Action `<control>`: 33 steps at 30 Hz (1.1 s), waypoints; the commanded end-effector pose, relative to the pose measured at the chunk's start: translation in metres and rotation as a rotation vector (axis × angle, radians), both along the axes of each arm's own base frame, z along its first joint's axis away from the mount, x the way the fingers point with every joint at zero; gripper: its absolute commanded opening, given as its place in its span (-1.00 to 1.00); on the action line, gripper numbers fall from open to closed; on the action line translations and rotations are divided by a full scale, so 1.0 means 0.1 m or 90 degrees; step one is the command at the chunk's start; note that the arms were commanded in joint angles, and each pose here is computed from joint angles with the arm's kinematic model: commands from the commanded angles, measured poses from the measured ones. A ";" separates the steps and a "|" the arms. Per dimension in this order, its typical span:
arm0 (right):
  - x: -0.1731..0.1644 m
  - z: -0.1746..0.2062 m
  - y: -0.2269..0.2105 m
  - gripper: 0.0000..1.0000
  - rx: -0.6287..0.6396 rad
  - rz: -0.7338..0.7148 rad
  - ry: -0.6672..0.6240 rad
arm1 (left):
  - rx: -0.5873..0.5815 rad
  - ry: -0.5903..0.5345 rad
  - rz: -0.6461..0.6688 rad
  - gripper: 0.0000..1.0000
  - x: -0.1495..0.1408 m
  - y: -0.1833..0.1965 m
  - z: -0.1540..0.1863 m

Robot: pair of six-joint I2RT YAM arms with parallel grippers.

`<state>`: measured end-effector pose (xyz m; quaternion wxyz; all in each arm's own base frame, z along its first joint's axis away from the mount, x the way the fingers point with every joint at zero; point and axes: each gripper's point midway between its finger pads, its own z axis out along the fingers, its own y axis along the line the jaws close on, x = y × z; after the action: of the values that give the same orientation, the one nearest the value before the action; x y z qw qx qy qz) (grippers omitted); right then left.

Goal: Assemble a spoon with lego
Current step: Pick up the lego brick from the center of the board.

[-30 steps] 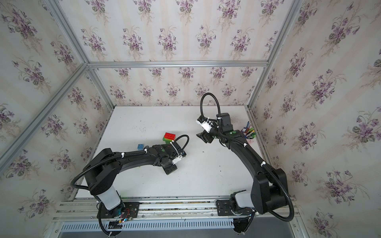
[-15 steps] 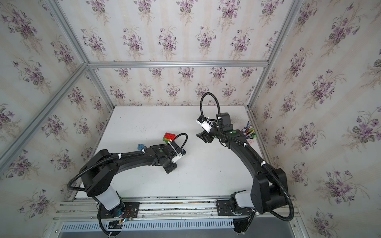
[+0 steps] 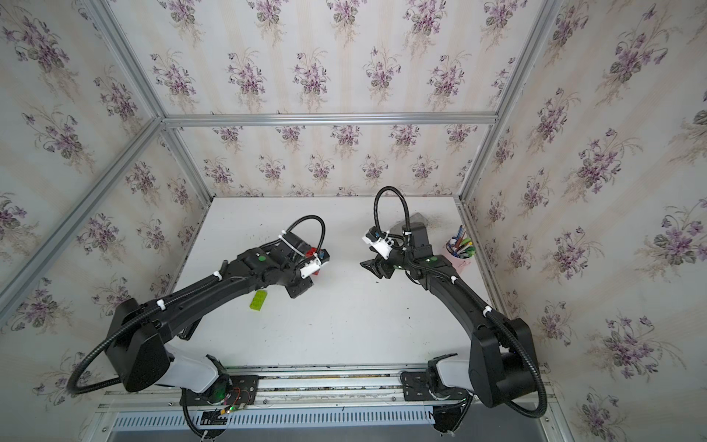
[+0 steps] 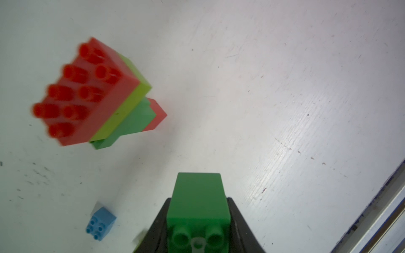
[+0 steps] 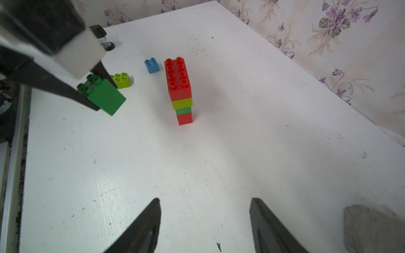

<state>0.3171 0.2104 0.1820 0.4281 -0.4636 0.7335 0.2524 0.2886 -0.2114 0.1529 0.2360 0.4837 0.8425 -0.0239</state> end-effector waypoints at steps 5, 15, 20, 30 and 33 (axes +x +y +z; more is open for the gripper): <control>-0.05 0.01 0.48 0.32 0.049 0.082 -0.038 | -0.030 -0.029 -0.183 -0.60 0.26 0.20 0.35; 0.10 -0.13 0.83 0.32 0.055 0.076 0.005 | -0.012 -0.022 -0.253 -0.57 0.76 0.35 0.38; 0.14 -0.27 0.98 0.33 0.030 0.080 0.009 | -0.006 -0.028 -0.258 -0.56 0.87 0.34 0.38; 0.21 -0.38 1.37 0.33 0.040 0.097 0.019 | -0.003 -0.025 -0.264 -0.53 0.89 0.34 0.34; 0.30 -0.41 1.41 0.33 0.038 0.080 0.019 | 0.000 -0.024 -0.261 -0.53 0.89 0.37 0.33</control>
<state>0.3370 0.3461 0.1357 0.3974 -0.5006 0.7035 0.3107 0.3806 -0.1749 0.1857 0.2432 0.6378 0.7286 -0.0573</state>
